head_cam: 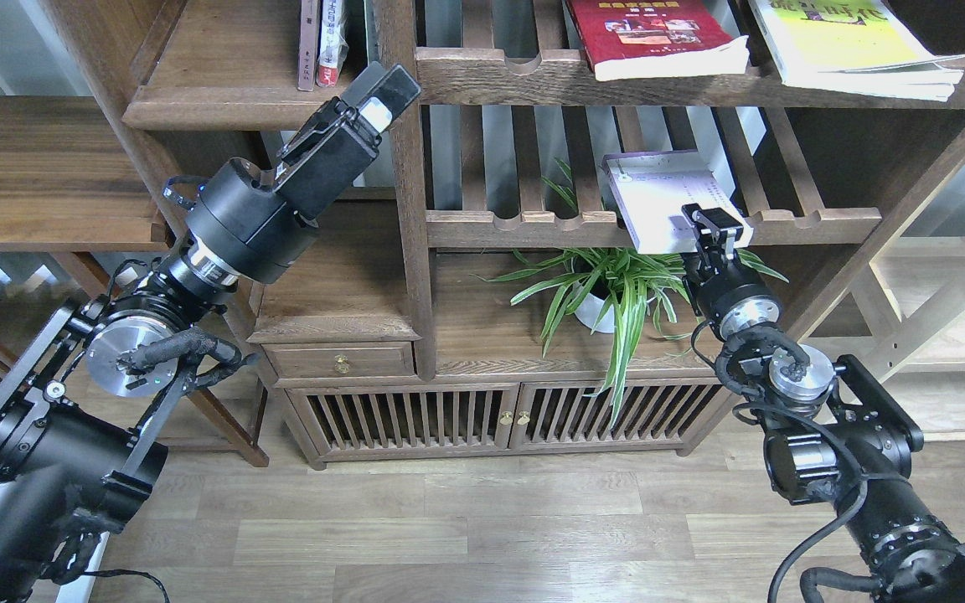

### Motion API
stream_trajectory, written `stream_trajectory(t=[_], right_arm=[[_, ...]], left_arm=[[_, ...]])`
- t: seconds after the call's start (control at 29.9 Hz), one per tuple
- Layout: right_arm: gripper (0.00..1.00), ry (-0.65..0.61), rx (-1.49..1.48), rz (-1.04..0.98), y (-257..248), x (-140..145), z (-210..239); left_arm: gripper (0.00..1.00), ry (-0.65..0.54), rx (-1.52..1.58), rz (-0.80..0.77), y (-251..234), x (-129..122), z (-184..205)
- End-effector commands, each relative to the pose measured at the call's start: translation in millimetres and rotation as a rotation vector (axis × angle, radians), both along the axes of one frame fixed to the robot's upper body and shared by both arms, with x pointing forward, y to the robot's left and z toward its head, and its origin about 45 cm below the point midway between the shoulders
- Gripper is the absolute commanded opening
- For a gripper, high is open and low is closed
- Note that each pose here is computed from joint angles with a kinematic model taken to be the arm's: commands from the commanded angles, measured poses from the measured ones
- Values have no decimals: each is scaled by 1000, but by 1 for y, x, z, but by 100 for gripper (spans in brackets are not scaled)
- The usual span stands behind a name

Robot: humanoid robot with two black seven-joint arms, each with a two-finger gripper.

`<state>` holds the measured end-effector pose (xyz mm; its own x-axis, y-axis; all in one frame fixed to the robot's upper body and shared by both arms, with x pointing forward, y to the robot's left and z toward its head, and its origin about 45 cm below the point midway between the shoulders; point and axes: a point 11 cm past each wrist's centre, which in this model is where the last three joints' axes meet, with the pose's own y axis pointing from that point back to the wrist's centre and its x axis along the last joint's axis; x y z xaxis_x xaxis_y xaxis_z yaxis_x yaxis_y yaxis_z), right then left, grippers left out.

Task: Organize books on shelf
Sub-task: 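Grip the white book's lower edge with the right gripper and pull it out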

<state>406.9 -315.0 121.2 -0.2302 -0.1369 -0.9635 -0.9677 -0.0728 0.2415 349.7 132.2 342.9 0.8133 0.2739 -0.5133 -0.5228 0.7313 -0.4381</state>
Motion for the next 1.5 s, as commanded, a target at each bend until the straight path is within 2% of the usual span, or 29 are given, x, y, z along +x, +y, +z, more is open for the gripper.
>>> stream_trajectory(t=[0.0, 0.13, 0.3, 0.6, 0.77, 1.2, 1.3, 1.47], right_arm=[[33, -1, -1, -1, -1, 0, 0], [15, -4, 2, -6, -1, 0, -1], [5, -21, 4, -5, -1, -1, 0], [4, -56, 7, -1, -1, -3, 1], [4, -104, 5, 11, -2, -14, -3], [3, -309, 4, 48, -16, -63, 1], [3, -266, 1, 63, -15, -83, -15], [3, -256, -19, 80, -22, -103, -16]], left_arm=[[99, 0, -1, 1, 0, 0, 0], [99, -2, -2, -1, 0, 0, 1], [99, -2, -2, -1, 0, 0, 1], [99, -1, 0, -4, -1, 0, 1], [99, 2, 3, -8, -2, -1, -1], [99, 5, 8, -18, -7, -3, -3], [99, 7, 7, -16, -6, -3, -4], [99, 10, 16, -10, -3, -3, -6]])
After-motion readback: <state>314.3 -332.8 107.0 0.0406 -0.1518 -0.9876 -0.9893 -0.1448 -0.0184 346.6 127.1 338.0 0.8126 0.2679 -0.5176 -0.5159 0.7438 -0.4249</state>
